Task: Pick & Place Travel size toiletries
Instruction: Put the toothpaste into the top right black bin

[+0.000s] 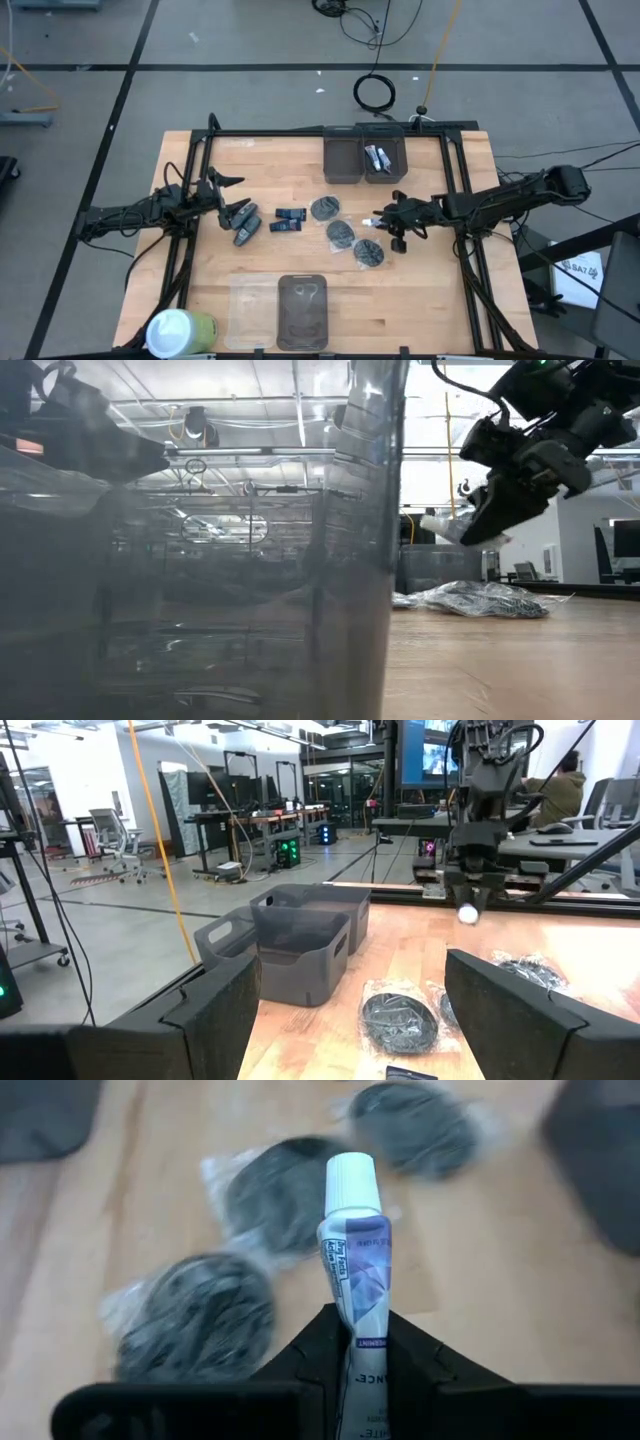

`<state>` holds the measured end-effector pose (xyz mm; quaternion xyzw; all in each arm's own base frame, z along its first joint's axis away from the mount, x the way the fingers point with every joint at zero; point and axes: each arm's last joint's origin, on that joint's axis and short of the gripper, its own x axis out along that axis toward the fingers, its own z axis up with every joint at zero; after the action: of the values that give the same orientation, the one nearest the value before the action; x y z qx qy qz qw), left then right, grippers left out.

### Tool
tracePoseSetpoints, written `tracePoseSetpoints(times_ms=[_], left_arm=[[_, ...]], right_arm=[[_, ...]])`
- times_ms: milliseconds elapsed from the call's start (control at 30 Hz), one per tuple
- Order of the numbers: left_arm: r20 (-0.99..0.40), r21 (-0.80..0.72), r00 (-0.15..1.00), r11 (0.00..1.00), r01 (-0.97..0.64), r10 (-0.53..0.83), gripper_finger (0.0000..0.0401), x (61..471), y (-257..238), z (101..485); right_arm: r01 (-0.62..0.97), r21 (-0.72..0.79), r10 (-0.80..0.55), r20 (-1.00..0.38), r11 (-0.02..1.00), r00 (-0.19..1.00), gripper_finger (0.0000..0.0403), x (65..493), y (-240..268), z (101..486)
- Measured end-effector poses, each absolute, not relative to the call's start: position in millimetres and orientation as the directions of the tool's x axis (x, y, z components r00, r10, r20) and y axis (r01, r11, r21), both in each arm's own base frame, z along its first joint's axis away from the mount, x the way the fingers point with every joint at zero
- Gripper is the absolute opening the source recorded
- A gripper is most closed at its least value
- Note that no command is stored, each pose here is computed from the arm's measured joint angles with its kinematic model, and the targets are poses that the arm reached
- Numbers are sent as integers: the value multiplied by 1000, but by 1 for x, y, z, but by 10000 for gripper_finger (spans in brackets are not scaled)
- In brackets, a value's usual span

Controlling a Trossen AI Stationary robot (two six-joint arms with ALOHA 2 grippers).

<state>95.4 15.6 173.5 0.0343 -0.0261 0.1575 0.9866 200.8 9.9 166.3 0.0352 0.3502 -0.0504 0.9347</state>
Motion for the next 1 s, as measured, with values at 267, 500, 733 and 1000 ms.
tracePoseSetpoints(times_ms=[267,500,733,1000], left_arm=[[62,60,949,948,-312,308,310,95,16,173],[62,60,949,948,-312,308,310,95,16,173],[62,60,949,948,-312,308,310,95,16,173],[62,60,949,948,-312,308,310,95,16,173]], right_arm=[[231,-47,-213,-594,972,776,45,195,5,179],[354,-91,-344,-544,931,765,45,191,1,186],[415,-83,-393,-524,906,755,45,190,-3,188],[497,-49,-461,-462,866,758,45,193,-20,194]])
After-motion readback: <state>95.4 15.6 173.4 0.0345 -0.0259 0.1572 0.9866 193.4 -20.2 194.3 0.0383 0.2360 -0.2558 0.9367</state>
